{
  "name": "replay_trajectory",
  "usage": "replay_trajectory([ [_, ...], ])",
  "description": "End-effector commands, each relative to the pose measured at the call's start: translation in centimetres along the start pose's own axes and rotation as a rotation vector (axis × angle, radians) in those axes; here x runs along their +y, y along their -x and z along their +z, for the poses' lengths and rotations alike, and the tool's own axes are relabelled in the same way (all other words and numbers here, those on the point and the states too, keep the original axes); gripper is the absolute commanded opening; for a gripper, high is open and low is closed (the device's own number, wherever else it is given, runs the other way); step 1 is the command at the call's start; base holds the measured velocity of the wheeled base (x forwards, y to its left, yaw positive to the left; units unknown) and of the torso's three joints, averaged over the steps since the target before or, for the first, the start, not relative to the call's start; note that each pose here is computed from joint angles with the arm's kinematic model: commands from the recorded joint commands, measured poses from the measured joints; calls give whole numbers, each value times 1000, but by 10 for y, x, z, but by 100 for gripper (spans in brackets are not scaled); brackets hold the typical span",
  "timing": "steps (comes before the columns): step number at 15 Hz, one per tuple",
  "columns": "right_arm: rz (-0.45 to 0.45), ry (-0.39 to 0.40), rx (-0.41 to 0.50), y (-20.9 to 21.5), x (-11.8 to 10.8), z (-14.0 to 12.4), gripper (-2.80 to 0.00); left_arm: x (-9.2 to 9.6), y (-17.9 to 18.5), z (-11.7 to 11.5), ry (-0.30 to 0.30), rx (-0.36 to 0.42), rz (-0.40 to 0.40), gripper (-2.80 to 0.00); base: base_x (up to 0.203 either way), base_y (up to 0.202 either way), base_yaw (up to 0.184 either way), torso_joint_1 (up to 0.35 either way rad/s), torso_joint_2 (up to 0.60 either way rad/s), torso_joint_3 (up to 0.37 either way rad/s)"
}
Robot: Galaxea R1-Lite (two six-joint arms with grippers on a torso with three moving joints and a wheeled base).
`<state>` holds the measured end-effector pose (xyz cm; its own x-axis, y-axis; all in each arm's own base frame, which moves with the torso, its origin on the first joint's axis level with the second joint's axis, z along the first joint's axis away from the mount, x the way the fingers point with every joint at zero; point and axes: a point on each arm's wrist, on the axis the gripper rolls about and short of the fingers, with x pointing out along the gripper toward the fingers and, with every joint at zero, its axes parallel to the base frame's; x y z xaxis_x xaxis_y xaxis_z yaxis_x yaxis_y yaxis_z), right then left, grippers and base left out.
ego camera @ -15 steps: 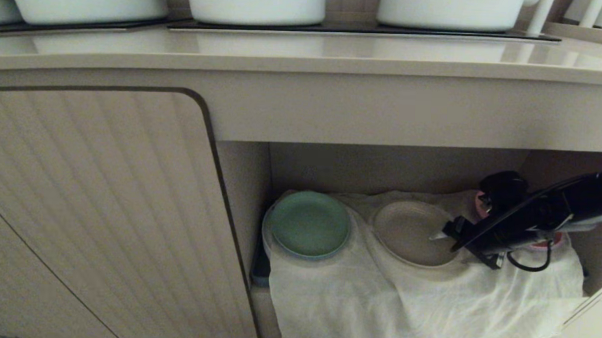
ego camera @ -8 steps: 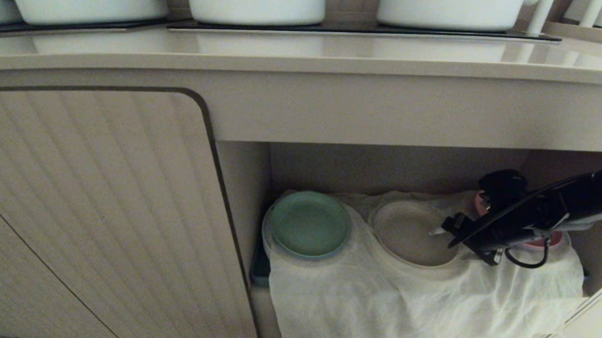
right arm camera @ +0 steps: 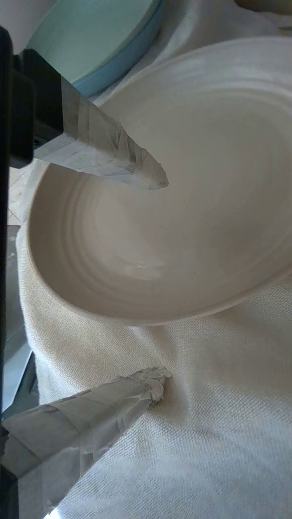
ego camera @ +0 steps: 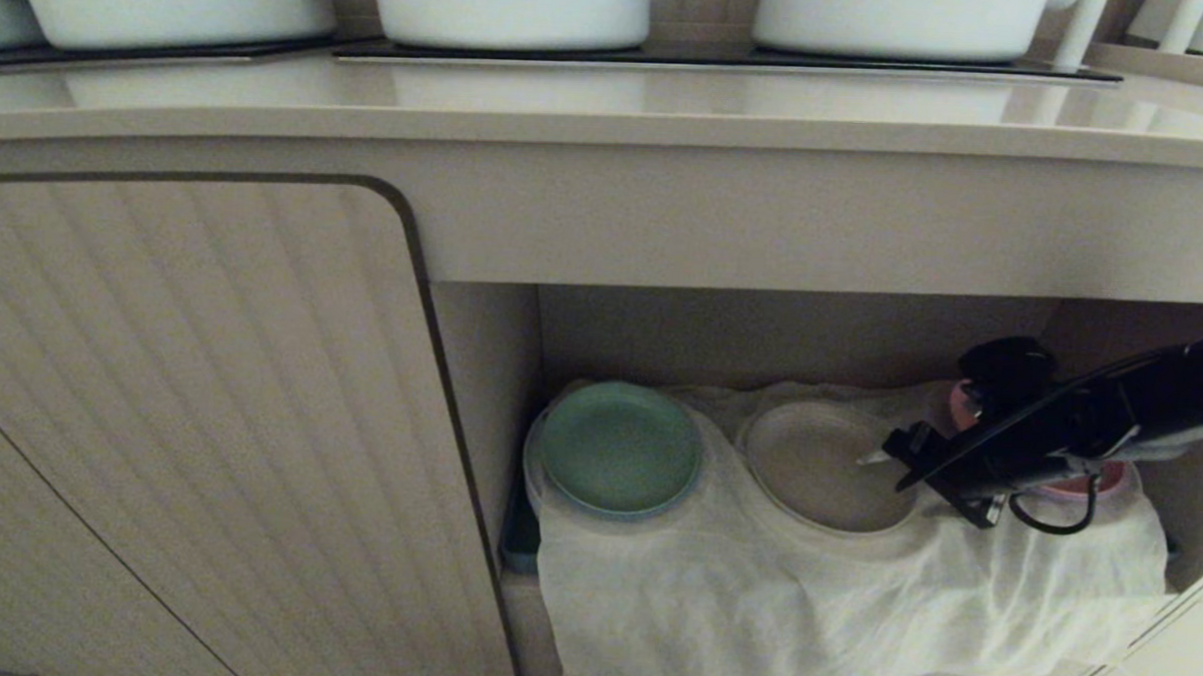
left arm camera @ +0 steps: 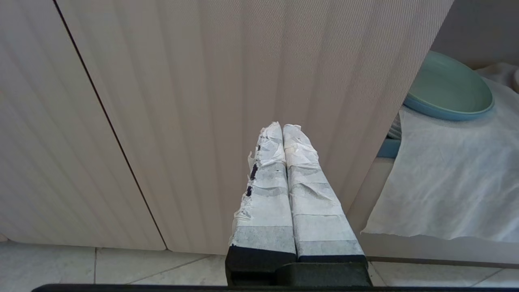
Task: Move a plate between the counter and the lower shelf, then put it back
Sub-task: Put the plate in the cupboard
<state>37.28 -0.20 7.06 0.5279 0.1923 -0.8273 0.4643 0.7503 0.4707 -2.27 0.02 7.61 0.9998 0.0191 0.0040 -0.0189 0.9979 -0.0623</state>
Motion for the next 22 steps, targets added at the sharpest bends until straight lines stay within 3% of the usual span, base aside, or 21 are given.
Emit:
replay_trajectory([
  [1, 2, -7, -6, 8, 0, 0, 0, 0, 0, 0, 1, -1, 1, -280, 0, 0, 0, 0, 0, 0],
  [9, -33, 71, 41, 22, -11, -16, 0, 0, 0, 0, 1, -1, 1, -280, 0, 0, 0, 0, 0, 0],
  [22, -7, 95, 7, 29, -5, -10, 0, 0, 0, 0, 1, -1, 1, -280, 0, 0, 0, 0, 0, 0],
])
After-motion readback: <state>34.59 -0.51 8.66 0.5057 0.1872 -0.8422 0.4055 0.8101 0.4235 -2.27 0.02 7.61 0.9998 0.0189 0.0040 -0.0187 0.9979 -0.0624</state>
